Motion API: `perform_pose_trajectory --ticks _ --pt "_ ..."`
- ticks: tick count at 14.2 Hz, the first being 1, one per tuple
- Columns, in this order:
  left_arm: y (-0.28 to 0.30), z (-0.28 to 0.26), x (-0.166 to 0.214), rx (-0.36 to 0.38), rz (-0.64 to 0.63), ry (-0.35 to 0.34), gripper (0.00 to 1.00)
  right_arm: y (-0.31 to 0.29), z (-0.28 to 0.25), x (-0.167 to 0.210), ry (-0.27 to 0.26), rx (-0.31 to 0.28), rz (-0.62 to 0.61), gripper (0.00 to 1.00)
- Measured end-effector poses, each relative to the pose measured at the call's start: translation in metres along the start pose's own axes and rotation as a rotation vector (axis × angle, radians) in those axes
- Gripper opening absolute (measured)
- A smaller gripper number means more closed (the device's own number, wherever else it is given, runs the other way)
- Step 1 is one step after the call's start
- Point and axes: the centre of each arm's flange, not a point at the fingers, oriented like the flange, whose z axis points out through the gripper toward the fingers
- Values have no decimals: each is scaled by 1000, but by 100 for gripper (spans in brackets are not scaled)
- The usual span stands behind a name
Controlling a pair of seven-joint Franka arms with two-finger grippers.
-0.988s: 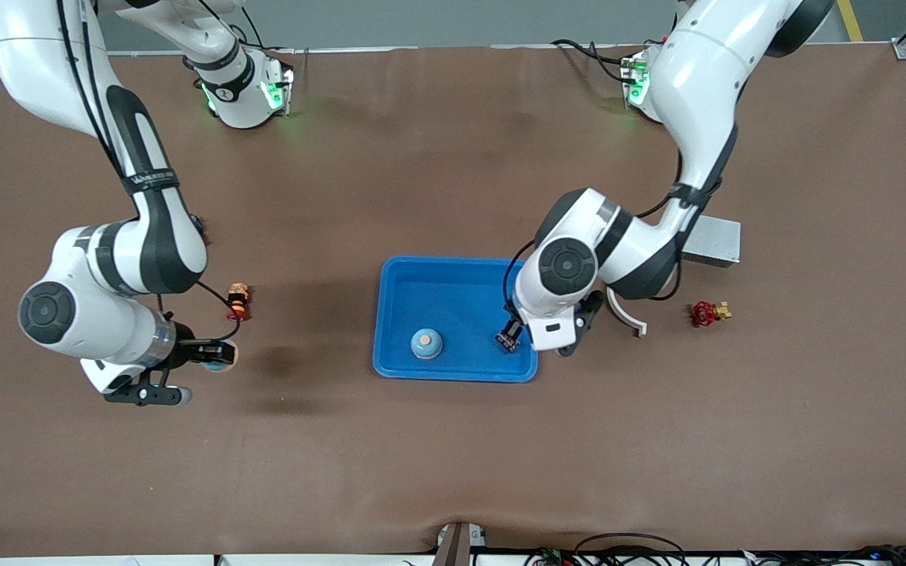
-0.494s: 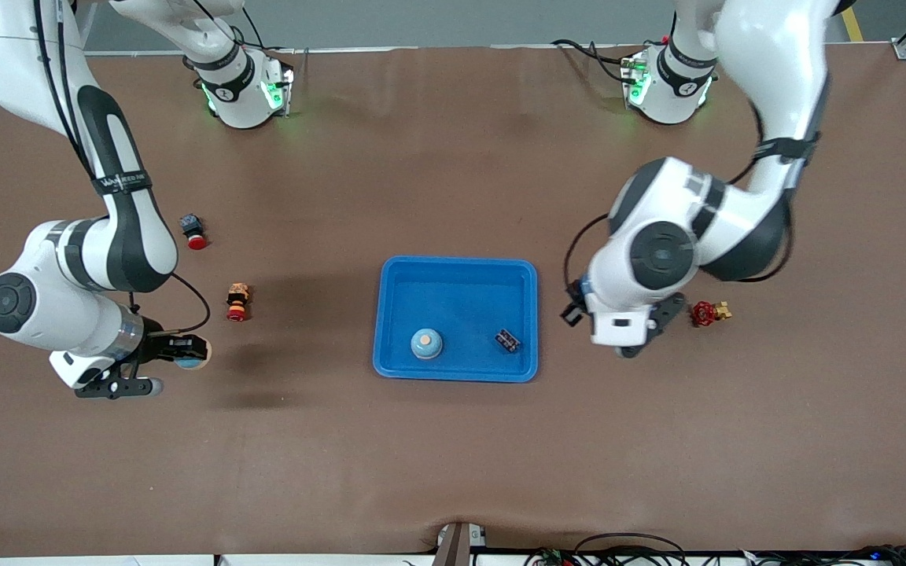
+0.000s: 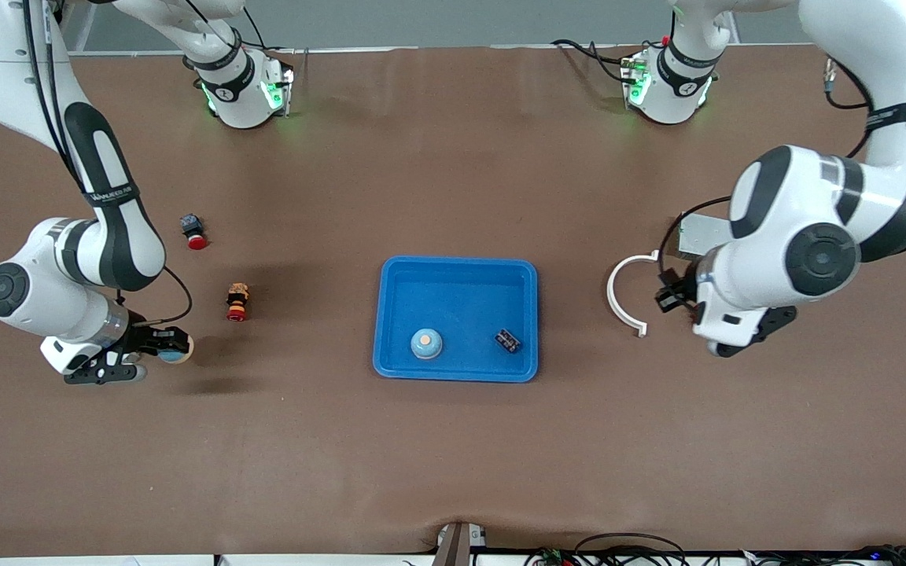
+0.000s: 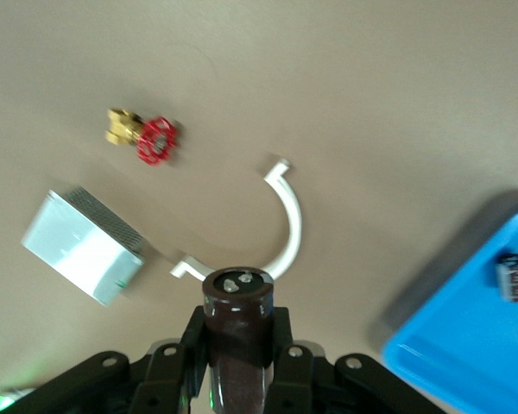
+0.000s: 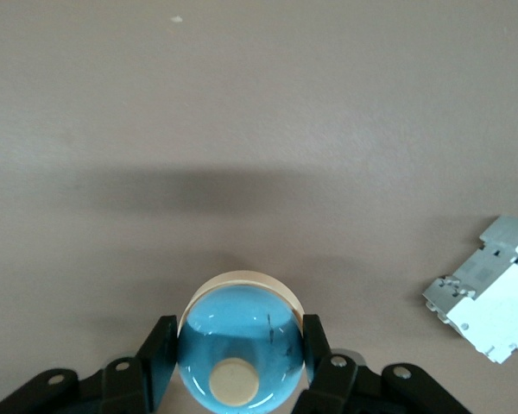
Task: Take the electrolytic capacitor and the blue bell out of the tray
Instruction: 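Carry the bell with the right gripper while the left gripper carries the capacitor, then set the bell by the white block while the left gripper releases the capacitor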
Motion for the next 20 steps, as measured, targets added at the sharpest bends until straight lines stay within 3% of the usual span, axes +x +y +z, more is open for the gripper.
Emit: perform_pose_trajectory --ticks 3,7,14,20 --pt "-64 7 40 -10 86 -24 32 5 9 -8 -7 36 15 63" --pt "-129 30 85 17 127 0 32 12 19 -16 20 26 6 63" --pt "-147 117 129 20 154 133 32 19 38 -31 22 16 14 63" --pt "-163 172 142 9 147 128 32 21 54 -36 6 19 22 63"
